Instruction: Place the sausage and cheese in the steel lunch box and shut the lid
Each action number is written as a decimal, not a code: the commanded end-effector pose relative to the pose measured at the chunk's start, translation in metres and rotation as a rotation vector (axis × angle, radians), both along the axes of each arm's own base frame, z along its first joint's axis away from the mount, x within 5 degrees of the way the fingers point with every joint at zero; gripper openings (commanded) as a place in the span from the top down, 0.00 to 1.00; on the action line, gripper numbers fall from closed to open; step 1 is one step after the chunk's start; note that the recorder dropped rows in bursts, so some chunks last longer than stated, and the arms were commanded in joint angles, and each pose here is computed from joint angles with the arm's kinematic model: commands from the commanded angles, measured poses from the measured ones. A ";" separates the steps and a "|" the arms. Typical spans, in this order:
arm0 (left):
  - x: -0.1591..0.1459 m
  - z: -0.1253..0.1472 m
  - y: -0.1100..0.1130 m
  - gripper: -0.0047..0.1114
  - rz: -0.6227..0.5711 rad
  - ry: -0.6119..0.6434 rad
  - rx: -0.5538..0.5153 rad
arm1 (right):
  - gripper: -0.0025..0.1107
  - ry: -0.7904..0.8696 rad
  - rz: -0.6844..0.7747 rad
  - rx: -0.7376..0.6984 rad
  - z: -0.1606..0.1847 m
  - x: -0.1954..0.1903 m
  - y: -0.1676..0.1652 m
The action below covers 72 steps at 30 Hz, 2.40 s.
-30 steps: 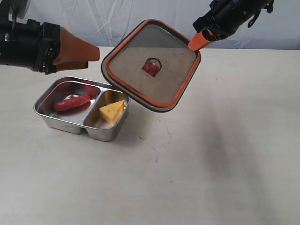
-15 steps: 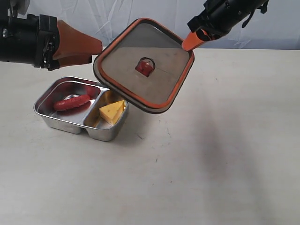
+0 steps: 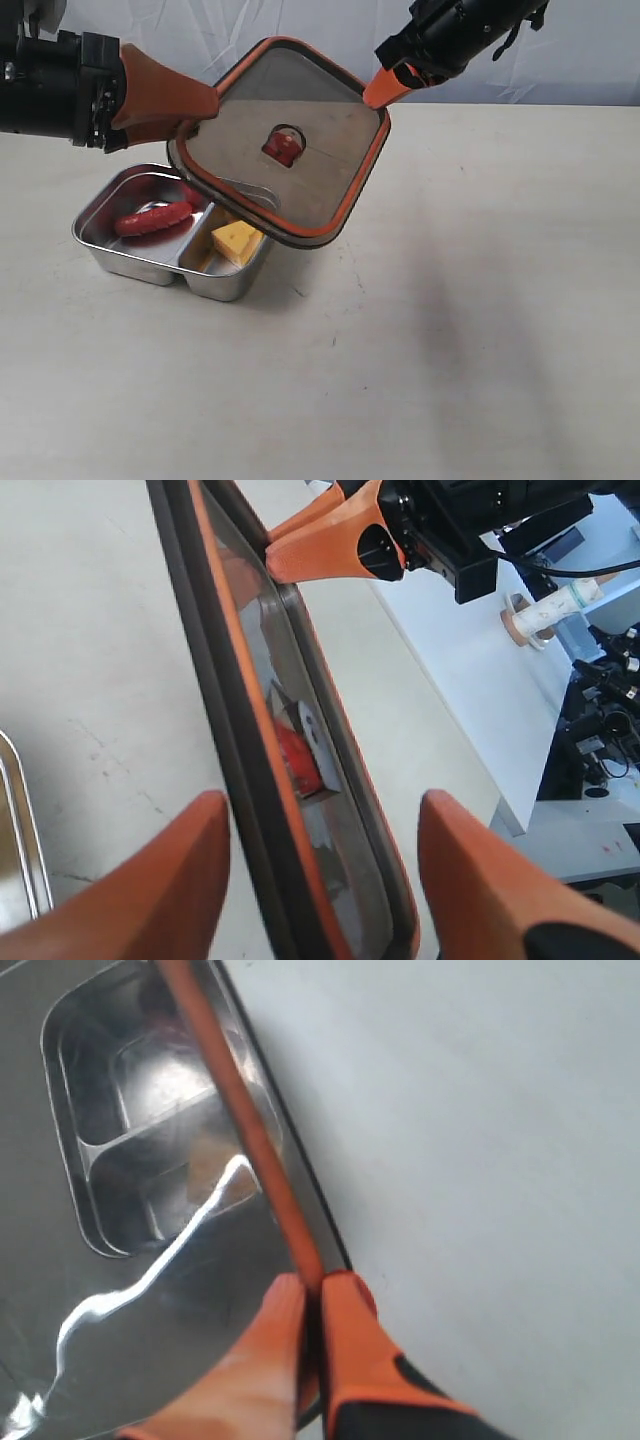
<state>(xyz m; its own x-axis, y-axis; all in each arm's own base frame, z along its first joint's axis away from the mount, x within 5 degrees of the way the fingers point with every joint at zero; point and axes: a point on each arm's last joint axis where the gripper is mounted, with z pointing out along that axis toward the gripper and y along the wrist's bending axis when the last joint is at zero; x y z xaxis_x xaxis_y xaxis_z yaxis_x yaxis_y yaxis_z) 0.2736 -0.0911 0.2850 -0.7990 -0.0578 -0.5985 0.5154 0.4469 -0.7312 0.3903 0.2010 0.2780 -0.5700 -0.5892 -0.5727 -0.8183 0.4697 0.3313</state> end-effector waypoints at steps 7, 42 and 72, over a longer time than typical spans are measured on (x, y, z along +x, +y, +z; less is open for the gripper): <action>-0.001 -0.001 -0.001 0.53 -0.019 -0.002 0.022 | 0.99 0.005 0.019 0.077 0.011 -0.005 0.004; 0.013 0.008 0.022 0.96 0.101 -0.496 0.461 | 0.56 0.084 -0.593 0.020 0.040 0.004 -0.020; -0.007 0.043 0.000 0.96 0.007 -1.205 1.137 | 0.56 0.626 -0.523 0.592 0.080 -0.015 0.016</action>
<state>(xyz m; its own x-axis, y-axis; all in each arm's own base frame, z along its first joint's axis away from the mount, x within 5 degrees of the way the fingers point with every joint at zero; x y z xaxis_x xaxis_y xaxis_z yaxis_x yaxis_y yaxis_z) 0.2702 -0.0873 0.3254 0.1018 0.8113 -0.5757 0.5152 0.4521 0.7281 0.3778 0.2169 0.3499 -0.9724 0.0921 -0.2142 -0.1630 0.3882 0.9070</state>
